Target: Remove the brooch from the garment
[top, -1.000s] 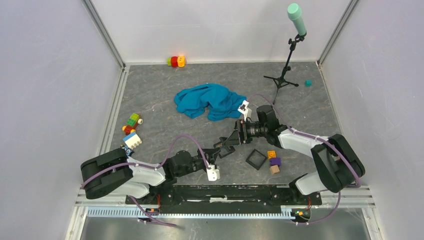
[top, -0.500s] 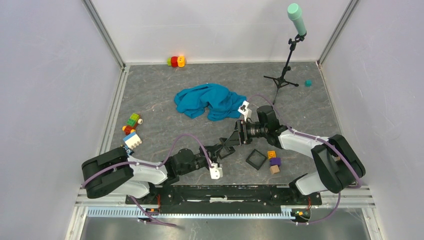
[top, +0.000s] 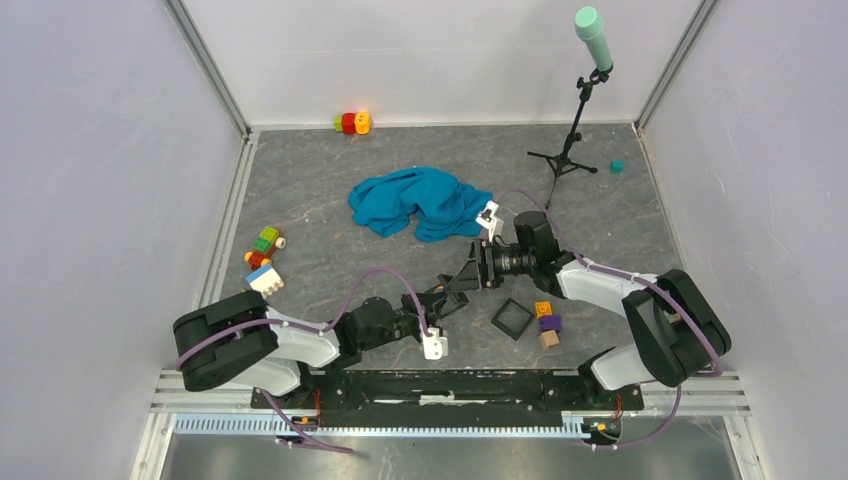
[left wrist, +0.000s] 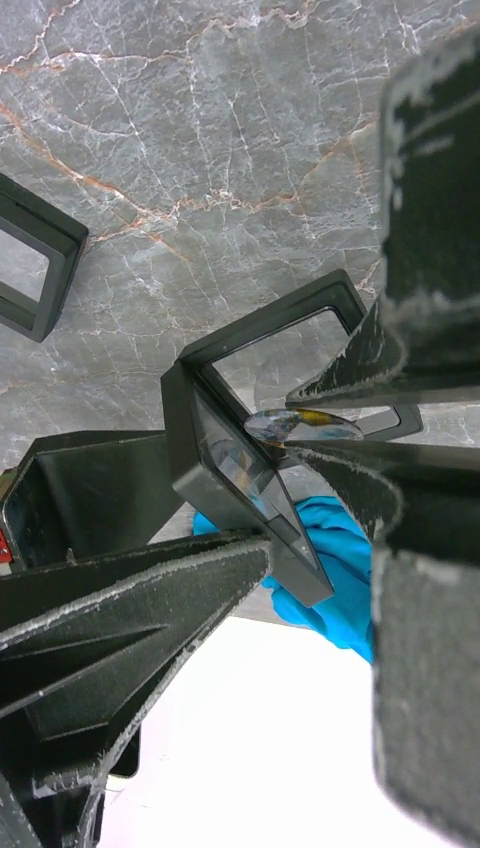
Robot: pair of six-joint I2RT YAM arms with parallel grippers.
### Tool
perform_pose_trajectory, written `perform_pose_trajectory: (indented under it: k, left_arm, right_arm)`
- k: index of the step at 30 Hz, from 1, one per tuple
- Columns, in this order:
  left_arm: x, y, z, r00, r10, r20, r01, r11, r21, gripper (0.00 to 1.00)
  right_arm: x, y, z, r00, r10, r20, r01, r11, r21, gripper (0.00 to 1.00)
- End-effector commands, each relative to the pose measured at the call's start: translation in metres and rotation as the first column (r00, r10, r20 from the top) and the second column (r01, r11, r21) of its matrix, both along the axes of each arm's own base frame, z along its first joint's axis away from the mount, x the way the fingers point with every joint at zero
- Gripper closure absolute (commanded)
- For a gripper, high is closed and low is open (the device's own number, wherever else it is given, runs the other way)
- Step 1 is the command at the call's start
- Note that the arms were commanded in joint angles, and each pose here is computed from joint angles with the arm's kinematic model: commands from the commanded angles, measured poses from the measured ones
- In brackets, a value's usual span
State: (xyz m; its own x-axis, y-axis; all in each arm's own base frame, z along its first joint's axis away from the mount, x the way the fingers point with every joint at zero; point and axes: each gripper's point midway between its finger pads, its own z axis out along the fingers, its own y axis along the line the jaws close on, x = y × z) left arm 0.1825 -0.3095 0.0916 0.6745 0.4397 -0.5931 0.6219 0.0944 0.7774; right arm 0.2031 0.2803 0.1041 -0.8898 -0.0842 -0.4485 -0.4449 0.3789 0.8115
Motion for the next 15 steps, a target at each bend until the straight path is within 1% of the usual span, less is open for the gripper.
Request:
perform_pose_trajectory:
  k: [1,2,7,11,13,15]
  left_arm:
    - [-0.003,-0.01,0.012,0.999,-0.04,0.037,0.041,0.999,-0.022,0.74]
    - [-0.003,-0.01,0.011,0.999,-0.038,0.033,0.038,0.999,-0.021,0.7]
    - [-0.005,-0.01,0.011,0.999,-0.037,0.003,0.037,0.999,-0.033,0.63]
    - [-0.012,-0.01,0.012,0.998,-0.061,-0.033,0.06,0.997,-0.045,0.58]
    - [-0.011,-0.007,0.015,0.997,-0.046,-0.054,0.043,0.997,-0.058,0.56]
    - [-0.01,-0.004,0.023,0.997,-0.017,-0.082,0.009,0.995,-0.1,0.52]
  right_arm:
    - [0.001,0.005,0.016,0.999,0.015,0.048,-0.018,0.998,0.054,0.42]
    - [0.002,0.005,0.015,0.999,0.011,0.045,-0.014,0.998,0.058,0.42]
    - [0.004,0.005,0.007,1.0,-0.005,0.02,0.004,0.998,0.062,0.45]
    - [0.01,0.003,0.001,0.999,-0.031,0.01,0.03,0.998,0.059,0.45]
    - [0.015,0.0,-0.001,0.999,-0.046,0.009,0.045,0.998,0.053,0.45]
    - [0.02,-0.004,-0.004,0.998,-0.066,0.008,0.066,0.997,0.046,0.45]
